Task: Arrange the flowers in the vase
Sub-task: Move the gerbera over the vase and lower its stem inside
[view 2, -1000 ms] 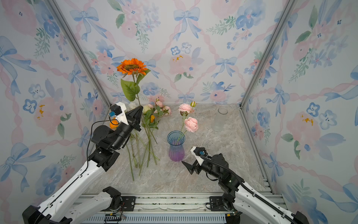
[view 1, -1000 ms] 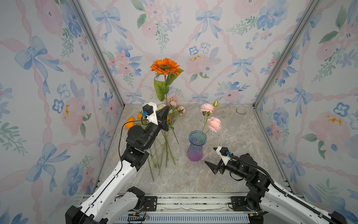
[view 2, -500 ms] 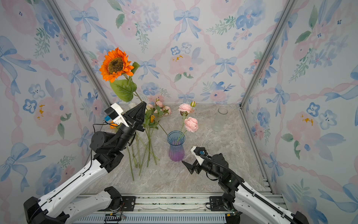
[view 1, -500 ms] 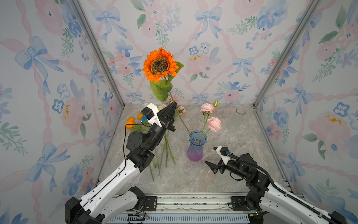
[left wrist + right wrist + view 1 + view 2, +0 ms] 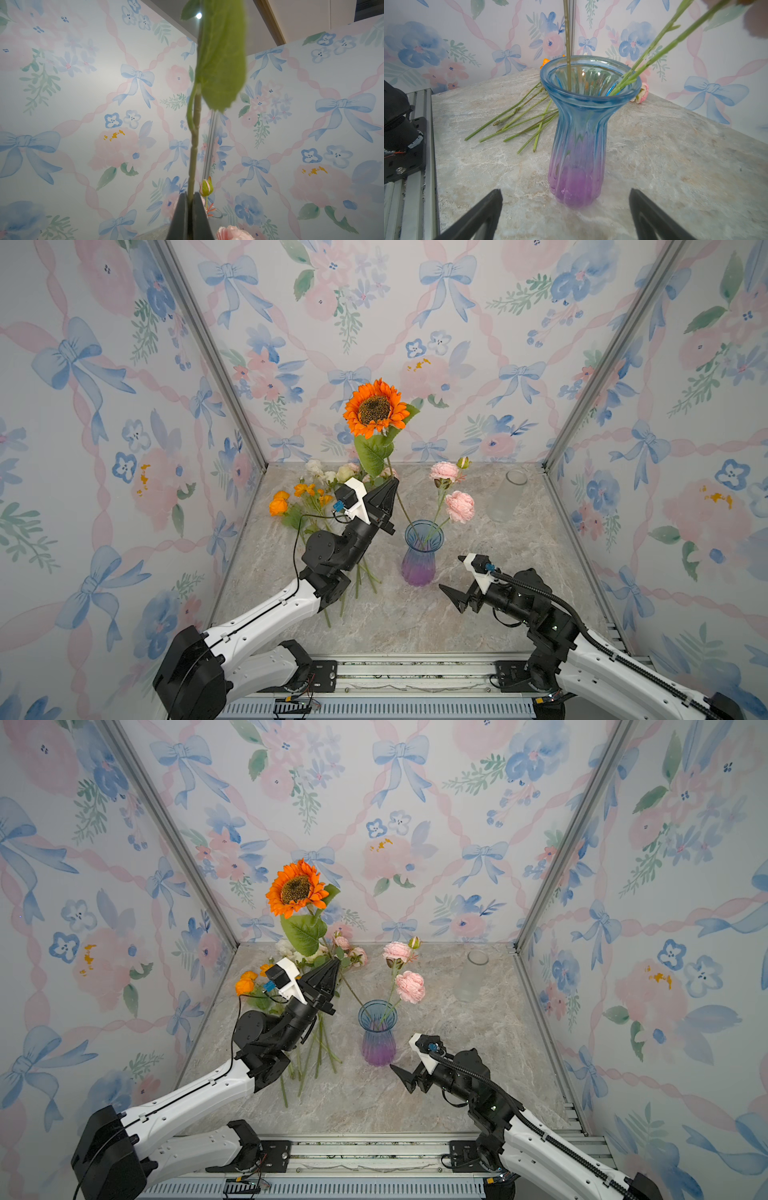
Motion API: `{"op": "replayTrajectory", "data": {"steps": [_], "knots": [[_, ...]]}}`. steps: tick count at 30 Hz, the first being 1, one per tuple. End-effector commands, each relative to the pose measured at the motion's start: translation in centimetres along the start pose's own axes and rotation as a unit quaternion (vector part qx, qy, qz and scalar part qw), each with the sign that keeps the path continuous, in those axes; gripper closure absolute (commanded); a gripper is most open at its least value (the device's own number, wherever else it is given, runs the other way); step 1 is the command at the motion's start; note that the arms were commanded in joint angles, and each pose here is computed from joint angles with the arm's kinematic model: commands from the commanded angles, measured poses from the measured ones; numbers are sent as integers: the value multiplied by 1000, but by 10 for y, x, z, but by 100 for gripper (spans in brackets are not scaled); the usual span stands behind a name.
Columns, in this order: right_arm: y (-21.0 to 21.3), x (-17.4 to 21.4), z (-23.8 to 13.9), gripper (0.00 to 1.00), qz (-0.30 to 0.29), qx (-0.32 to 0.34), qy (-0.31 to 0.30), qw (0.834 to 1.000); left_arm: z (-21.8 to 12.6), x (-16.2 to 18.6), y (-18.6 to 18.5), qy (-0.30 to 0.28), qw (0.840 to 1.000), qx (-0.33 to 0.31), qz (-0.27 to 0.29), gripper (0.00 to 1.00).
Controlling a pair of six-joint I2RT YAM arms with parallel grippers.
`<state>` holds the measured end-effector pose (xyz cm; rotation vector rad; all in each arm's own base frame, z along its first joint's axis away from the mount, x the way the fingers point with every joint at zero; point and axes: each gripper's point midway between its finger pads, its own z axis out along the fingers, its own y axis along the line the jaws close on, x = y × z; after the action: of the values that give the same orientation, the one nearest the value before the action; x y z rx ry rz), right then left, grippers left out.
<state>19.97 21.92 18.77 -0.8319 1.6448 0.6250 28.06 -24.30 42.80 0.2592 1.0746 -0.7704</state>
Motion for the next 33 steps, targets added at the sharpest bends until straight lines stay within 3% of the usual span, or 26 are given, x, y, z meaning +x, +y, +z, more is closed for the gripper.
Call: {"op": "replayTrajectory", "data": {"steps": [1,18,33], "knots": [[-3,0,-1,3,4,4,-3,1000,0,10,-3,-7,1000,-2,-15,100],[-2,-4,-4,3,3,5,-9,1000,-9,109,-14,97,995,5,-29,99],[-3,-3,-4,3,4,5,-7,1000,-13,145,-16,143,989,9,-32,84]]}}
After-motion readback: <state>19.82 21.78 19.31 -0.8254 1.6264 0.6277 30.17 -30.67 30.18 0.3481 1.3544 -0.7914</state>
